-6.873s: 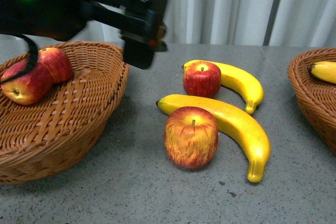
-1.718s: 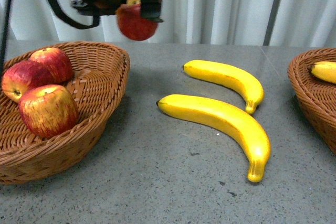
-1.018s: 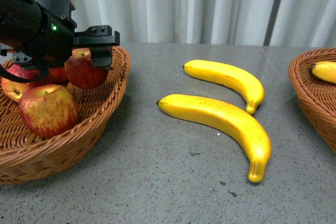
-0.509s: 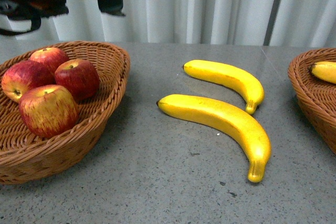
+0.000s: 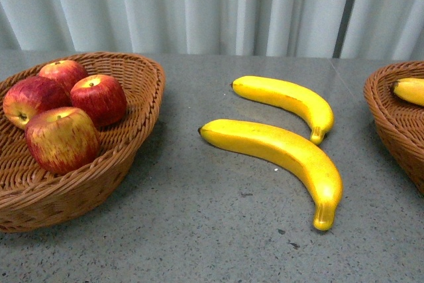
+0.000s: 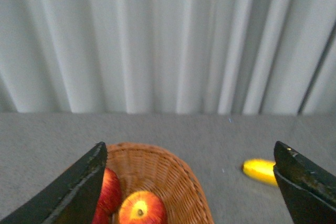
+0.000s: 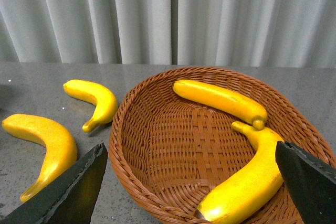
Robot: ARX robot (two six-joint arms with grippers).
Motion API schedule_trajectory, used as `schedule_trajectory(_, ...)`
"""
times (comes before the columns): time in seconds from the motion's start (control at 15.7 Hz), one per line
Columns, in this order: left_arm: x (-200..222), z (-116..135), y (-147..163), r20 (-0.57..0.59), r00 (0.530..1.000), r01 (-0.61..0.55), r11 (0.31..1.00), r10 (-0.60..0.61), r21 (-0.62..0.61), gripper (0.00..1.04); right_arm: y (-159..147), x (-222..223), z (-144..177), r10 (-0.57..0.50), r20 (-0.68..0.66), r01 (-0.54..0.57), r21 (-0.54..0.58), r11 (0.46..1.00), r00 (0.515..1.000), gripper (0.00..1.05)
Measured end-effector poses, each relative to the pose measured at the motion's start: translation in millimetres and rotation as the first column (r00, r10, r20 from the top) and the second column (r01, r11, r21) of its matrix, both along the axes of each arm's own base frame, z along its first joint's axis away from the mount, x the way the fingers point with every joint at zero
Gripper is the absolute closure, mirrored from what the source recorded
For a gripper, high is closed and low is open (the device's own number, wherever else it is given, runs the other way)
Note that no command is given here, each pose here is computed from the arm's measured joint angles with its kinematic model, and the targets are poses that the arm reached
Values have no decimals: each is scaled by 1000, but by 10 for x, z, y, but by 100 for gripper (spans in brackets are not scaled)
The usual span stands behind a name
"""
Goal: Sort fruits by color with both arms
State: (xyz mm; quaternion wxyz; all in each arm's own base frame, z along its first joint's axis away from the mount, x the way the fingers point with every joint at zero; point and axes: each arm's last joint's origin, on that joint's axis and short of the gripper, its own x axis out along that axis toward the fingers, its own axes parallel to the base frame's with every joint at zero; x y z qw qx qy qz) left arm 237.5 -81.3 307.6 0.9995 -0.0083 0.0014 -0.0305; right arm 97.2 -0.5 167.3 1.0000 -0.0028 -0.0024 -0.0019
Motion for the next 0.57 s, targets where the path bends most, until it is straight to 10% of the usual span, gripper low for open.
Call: schedule_trajectory(0.57, -732, -914, 595, 6, 998, -64, 998, 64, -3, 104, 0, 0, 0, -1, 0, 1, 0, 1000, 1000, 7)
